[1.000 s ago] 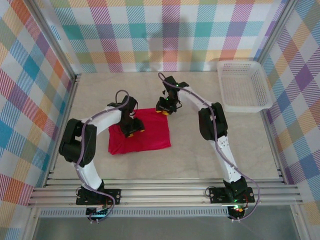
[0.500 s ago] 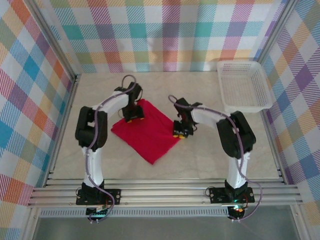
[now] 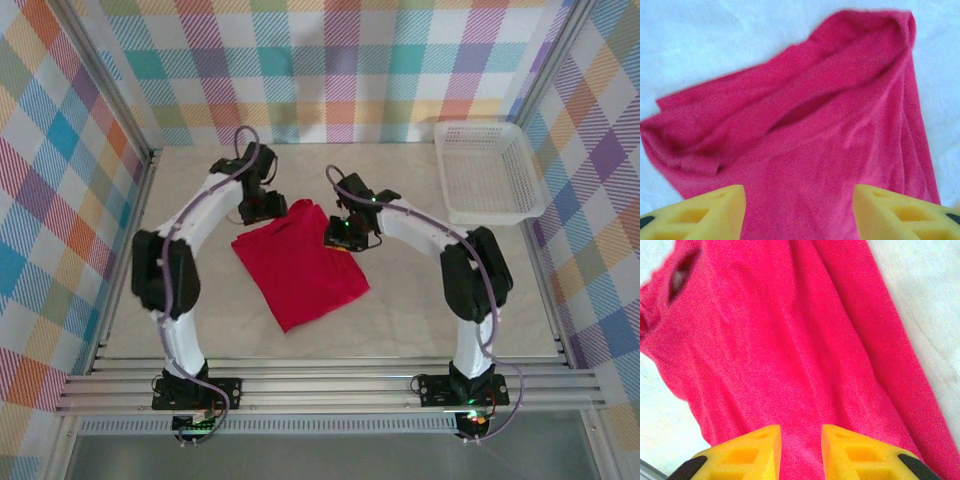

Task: Fold the inside-out t-shirt

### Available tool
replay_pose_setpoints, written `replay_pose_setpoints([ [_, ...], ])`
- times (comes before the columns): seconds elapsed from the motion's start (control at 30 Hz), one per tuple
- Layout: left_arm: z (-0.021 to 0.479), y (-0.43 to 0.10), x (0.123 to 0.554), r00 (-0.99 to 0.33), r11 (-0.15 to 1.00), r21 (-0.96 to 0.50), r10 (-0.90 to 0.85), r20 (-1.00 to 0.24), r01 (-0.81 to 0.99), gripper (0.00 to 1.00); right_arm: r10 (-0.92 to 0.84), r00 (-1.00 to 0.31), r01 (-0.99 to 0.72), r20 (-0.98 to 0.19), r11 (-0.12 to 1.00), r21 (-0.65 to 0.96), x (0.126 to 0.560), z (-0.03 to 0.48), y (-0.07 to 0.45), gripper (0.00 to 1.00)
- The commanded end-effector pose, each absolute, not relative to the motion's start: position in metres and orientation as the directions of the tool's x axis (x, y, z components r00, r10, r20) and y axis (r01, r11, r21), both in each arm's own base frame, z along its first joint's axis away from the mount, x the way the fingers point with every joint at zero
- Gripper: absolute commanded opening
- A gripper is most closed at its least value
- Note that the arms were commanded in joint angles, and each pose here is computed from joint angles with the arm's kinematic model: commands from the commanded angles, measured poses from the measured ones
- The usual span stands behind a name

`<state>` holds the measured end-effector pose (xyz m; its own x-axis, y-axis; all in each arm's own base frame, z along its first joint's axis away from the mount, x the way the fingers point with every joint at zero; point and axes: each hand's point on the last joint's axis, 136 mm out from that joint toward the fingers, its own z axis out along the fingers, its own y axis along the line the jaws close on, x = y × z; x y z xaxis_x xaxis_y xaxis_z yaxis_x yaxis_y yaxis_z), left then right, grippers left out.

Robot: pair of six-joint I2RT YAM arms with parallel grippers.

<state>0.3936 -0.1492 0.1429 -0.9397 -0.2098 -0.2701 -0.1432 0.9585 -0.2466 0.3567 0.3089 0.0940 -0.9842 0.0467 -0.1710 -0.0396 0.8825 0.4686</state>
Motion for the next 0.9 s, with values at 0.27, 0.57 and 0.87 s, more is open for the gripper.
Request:
replay_pose_setpoints([
  [0.27, 0.051, -0.181, 0.382, -0.955, 0.881, -0.416, -0.285, -0.085, -0.226, 0.55, 0.046, -0.999, 0.045, 0.006, 0.913, 0.405, 0.343, 0.019, 0.288, 0.26],
  [0.57, 0.061, -0.205, 0.422, -0.973, 0.919, -0.378, -0.176, -0.146, -0.109, 0.58, 0.104, -0.995, 0.097, -0.003, 0.938, 0.333, 0.278, 0.025, 0.232, 0.24],
  [0.87, 0.123, -0.171, 0.437, -0.965, 0.842, -0.535, -0.191, -0.178, -0.068, 0.61, 0.073, -0.983, 0.0, -0.171, 0.921, 0.39, 0.361, 0.084, 0.212, 0.68],
])
